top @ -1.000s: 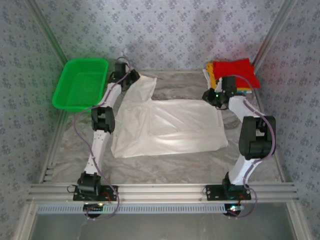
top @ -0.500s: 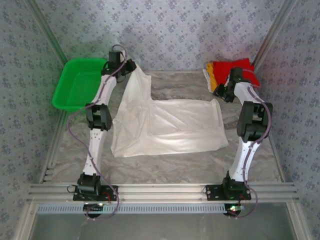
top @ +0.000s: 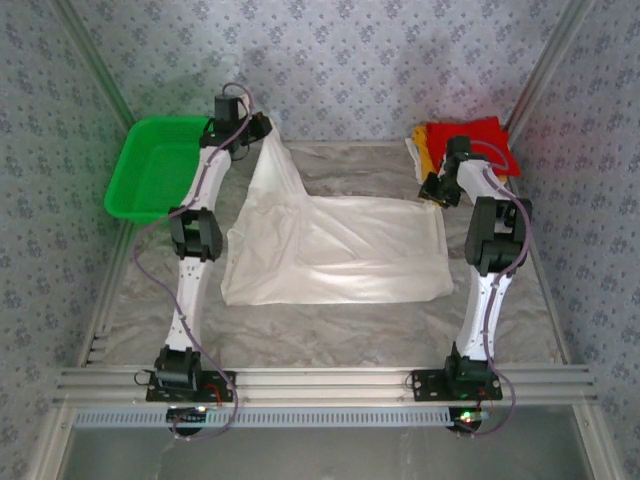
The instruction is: Fold and stack the t-shirts
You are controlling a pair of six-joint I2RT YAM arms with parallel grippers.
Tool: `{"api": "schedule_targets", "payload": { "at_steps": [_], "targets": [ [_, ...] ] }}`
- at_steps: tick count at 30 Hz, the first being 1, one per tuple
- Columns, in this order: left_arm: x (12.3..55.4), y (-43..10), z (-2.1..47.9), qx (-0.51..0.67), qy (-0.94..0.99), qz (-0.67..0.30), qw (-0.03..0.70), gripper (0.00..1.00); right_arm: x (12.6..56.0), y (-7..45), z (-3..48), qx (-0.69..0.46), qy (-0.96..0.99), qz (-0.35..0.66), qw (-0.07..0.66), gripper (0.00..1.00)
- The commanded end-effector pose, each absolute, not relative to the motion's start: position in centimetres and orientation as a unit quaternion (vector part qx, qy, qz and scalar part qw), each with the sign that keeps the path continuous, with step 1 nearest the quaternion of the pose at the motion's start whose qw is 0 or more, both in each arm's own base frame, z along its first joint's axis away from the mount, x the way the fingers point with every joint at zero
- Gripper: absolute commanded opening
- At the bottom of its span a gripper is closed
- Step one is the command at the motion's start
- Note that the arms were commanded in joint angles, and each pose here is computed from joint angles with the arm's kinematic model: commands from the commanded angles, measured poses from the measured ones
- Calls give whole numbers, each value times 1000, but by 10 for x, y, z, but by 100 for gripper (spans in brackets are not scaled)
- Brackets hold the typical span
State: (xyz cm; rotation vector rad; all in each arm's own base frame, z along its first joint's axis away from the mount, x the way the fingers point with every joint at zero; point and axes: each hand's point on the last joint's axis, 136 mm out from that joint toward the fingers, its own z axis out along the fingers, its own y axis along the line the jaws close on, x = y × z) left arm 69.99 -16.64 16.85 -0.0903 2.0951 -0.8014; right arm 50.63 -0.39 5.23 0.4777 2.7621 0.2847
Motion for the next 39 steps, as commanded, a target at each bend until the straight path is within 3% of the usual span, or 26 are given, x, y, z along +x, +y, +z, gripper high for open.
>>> {"api": "schedule_targets", "payload": {
  "at_steps": [1, 6, 9, 14, 19, 25, 27, 39],
  "targets": [
    [693, -166, 229, -6, 816, -334, 472, 0, 505, -14, 41, 163, 973, 69, 146, 31],
    [690, -172, 233, 10, 810, -347, 472, 0, 513, -13, 40, 164, 972, 72, 149, 27],
    [688, -170, 233, 13, 815, -340, 468, 0, 512, -19, 44, 168, 973, 55, 149, 43],
    [686, -169, 232, 20, 819, -333, 466, 0, 519, -18, 46, 170, 970, 59, 165, 44],
    [688, -169, 228, 14, 819, -336, 464, 0, 530, -4, 37, 165, 968, 83, 168, 34],
    [685, -169, 236, 25, 817, -334, 469, 0, 533, -2, 43, 164, 968, 90, 166, 4],
    [683, -168, 241, 30, 817, -330, 472, 0, 533, -2, 50, 166, 967, 91, 172, 0],
    [659, -126, 279, 53, 836, -264, 479, 0, 533, -29, 110, 210, 939, 107, 252, 0]
  ]
}}
